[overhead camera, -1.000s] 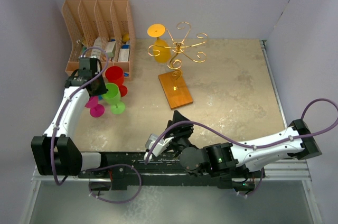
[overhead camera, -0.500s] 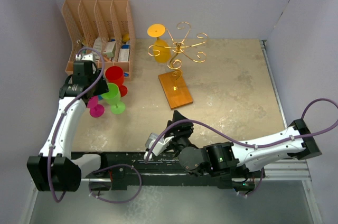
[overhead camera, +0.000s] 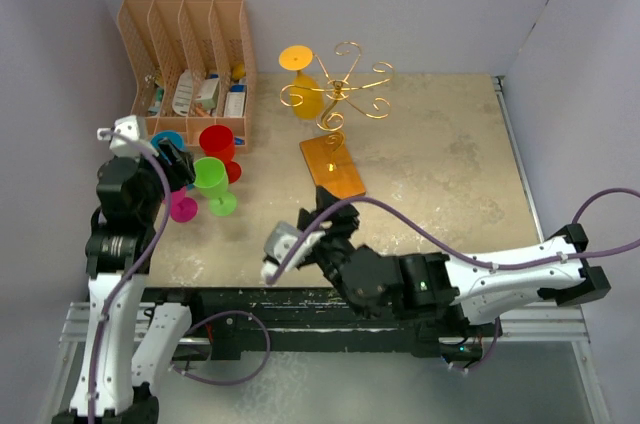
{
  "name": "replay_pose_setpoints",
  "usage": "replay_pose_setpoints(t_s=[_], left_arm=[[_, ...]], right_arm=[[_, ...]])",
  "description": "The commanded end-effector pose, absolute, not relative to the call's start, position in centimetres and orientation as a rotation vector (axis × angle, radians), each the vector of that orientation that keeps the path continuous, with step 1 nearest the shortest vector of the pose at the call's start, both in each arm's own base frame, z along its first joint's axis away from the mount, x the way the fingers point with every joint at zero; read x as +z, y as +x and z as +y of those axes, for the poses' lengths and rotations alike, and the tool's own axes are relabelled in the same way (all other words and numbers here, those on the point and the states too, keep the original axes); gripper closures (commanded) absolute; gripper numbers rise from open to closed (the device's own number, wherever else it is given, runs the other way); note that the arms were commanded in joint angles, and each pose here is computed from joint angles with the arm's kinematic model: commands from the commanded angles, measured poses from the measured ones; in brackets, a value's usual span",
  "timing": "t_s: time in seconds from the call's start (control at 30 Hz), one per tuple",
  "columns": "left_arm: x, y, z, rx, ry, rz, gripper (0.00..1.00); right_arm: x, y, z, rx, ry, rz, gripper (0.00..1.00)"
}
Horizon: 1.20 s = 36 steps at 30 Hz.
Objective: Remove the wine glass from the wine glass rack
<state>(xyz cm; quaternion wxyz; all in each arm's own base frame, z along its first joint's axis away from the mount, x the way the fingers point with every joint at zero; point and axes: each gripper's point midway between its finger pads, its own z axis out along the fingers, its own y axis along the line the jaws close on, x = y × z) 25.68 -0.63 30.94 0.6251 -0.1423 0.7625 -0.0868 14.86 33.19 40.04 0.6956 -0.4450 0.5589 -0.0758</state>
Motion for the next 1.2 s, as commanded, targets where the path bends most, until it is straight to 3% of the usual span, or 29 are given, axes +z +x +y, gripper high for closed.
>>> replay_pose_setpoints(t_s=[0.0,0.1,0.3,0.43,0.53,0.73,1.17], left_arm=[[32.2,26.4,-1.2,-0.253,-0.330,1.680,0.35],[31.6,27.0,-1.9,-0.284,-0.310,1.718,0.35],[31.8,26.7,-2.4,-0.314,-0.300,1.711,0.35],[32.0,26.4,-2.5,-0.321,-0.297,1.704,0.35],[32.1,26.3,-2.7,-0.325,-0.289,1.703,0.35],[32.1,26.3,-2.9,-0.335,-0.278,1.703,0.35],[31.9,26.4,-3.0,-0.337,-0.273,1.711,0.35]], right_arm=[[46.3,21.5,35.0,-0.007,-0.838,1.336,0.45],[50.6,24.3,36.1,0.130,-0.731,1.363,0.44],[57.4,32.2,35.5,0.691,-0.473,1.404,0.45],[54.7,39.5,31.9,1.225,-0.281,1.537,0.57],[52.7,41.8,31.6,1.416,-0.308,1.584,0.63],[49.6,43.4,32.2,1.442,-0.302,1.685,0.59],[43.4,46.0,30.8,1.196,-0.235,1.870,0.59]])
